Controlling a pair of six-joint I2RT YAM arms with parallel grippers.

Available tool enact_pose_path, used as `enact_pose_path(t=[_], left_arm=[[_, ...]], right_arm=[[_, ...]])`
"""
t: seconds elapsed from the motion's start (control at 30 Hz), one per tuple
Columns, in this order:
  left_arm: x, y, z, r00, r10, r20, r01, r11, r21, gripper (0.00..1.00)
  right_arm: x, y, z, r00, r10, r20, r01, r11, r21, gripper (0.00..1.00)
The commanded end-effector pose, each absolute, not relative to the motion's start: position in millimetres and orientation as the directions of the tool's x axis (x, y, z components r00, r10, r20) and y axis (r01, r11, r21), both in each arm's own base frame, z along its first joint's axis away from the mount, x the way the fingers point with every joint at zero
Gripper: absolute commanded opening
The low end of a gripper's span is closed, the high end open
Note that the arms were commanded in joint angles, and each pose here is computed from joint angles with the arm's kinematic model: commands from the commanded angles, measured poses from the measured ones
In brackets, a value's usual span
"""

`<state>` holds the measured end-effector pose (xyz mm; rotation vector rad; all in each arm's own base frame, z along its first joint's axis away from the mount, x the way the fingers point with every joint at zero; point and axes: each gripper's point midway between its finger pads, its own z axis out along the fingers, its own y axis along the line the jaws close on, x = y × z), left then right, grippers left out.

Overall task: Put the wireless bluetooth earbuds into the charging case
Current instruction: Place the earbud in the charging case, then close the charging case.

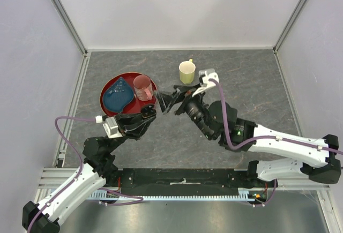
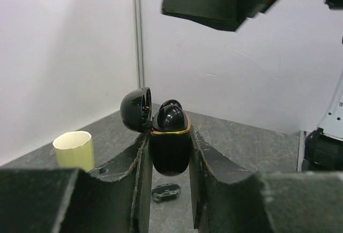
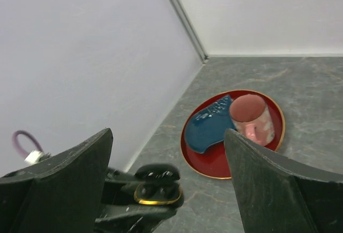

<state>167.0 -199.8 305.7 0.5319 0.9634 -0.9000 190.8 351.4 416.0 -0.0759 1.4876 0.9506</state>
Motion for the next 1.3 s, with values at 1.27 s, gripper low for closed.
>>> enact_pose_path(t=[1.27], left_arm=[[151,-238,333,0.253,-0.391,-0.885,0.935,0.333,0.120,0.02]], right_arm=[[193,344,318,-0.582,0.197,-0.789,-0.559,0.608,0.564,0.92]])
